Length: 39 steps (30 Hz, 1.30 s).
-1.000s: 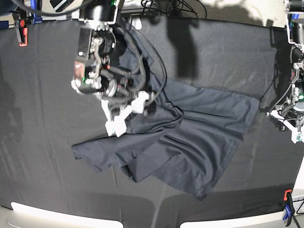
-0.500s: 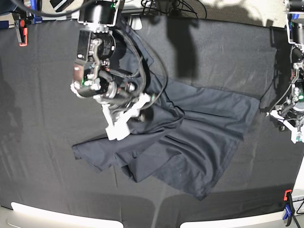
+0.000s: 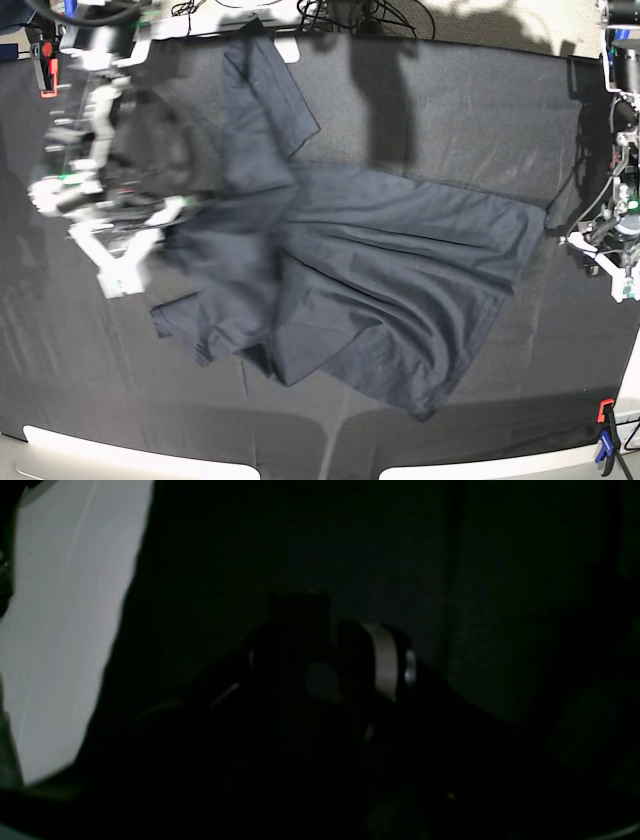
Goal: Layout the t-shirt on the table in an organized manner, then fold the t-shirt properly
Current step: 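Pull the grasped shirt edge outward with the right gripper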
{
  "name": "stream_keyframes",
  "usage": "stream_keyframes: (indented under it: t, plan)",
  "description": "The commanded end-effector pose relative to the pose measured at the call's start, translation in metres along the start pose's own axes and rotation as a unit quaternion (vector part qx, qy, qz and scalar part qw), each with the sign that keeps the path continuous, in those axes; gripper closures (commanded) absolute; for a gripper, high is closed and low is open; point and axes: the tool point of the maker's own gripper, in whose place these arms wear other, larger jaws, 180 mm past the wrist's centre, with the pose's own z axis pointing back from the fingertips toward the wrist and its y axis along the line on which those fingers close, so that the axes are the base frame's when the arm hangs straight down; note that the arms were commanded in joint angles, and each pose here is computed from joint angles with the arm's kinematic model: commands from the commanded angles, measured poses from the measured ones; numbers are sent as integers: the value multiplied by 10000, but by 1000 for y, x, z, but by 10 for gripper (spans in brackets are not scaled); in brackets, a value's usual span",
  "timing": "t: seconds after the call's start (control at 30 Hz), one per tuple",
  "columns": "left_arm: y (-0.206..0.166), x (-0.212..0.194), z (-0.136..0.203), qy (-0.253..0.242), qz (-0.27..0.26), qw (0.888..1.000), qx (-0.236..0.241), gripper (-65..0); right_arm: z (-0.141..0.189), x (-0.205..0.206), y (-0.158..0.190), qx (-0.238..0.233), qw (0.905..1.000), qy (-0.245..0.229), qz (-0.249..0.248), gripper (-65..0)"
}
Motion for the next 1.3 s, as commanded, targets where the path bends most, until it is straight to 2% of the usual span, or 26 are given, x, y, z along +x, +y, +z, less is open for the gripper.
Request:
stream_keyframes:
  t: [0.0,0.13,0.3,0.43,0.6,0.77,0.9,1.07,1.2,1.27]
  plan:
    - [11,24,1,-324,-37,9994,106,-235,6,12,-18,-186,9996,-202,28,0]
    - [11,23,1,-289,-37,9995,105,-235,3,-1,-46,-406,9991,-73,28,0]
    - [11,22,1,-278,-40,9996,104,-235,7,-18,-92,-1163,9926,322,123,0]
    - [11,22,1,-278,-40,9996,104,-235,18,-31,-124,-1698,9830,664,199,0]
    - [11,22,1,-286,-38,9995,103,-235,31,-47,-158,-2388,9653,1039,200,0]
    - [10,22,1,-282,-42,9995,94,-235,43,-39,-179,-2907,9516,978,177,0]
    - [-12,18,2,-180,-283,9981,-526,-235,43,-30,-179,-2753,9577,841,-38,0]
    - [-47,14,9,-55,-225,9882,-1513,-236,41,-24,-174,-2484,9650,777,-321,-174]
    - [-56,15,12,-70,-57,9843,-1760,-237,41,-16,-175,-2482,9655,710,-350,-182]
    - [-60,3,12,234,-67,9834,-1798,-237,41,-13,-175,-2484,9657,669,-361,-182]
